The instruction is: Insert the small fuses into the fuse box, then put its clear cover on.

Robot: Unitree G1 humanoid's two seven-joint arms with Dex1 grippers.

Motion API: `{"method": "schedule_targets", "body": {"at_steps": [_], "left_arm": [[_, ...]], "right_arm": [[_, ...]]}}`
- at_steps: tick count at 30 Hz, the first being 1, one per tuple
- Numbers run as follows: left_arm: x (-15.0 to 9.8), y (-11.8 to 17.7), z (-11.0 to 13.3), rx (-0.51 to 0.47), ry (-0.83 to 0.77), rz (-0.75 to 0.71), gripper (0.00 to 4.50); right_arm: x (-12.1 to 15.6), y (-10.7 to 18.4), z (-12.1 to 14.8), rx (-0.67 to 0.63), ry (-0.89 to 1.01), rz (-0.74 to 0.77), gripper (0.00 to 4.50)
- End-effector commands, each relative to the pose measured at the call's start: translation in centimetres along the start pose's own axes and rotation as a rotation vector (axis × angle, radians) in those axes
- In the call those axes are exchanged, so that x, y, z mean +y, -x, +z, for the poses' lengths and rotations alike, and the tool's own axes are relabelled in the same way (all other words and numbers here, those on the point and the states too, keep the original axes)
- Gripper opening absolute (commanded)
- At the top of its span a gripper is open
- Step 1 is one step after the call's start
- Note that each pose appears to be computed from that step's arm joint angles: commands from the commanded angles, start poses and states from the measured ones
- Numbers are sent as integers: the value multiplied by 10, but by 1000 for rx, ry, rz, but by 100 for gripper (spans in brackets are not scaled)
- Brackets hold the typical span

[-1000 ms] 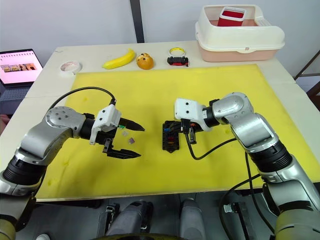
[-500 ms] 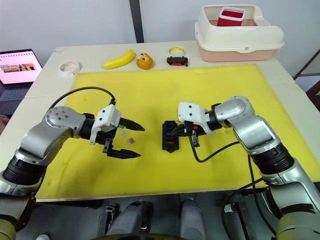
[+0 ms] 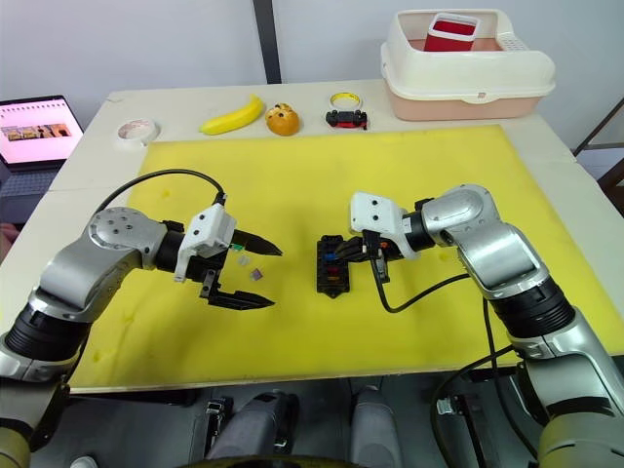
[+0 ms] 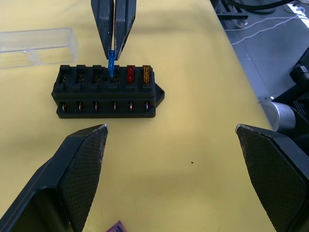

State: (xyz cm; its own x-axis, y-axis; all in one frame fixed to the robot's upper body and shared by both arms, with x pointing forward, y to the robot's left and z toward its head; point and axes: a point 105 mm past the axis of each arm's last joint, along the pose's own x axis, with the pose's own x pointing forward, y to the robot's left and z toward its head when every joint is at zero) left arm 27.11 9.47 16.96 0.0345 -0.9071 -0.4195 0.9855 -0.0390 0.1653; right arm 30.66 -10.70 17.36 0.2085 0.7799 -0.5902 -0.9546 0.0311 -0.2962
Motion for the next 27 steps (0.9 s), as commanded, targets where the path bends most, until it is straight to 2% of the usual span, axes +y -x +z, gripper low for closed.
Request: {"method": "schedule_targets", "body": {"at_steps": [1,27], "left_arm": [[0,3,4,13,-44,1,446],[-1,2,3,16,-43,-1,446]], "right_arm": [[-3,3,4,-14,28,-19,0],[1,-4,-1,-27,15,6,0]]}}
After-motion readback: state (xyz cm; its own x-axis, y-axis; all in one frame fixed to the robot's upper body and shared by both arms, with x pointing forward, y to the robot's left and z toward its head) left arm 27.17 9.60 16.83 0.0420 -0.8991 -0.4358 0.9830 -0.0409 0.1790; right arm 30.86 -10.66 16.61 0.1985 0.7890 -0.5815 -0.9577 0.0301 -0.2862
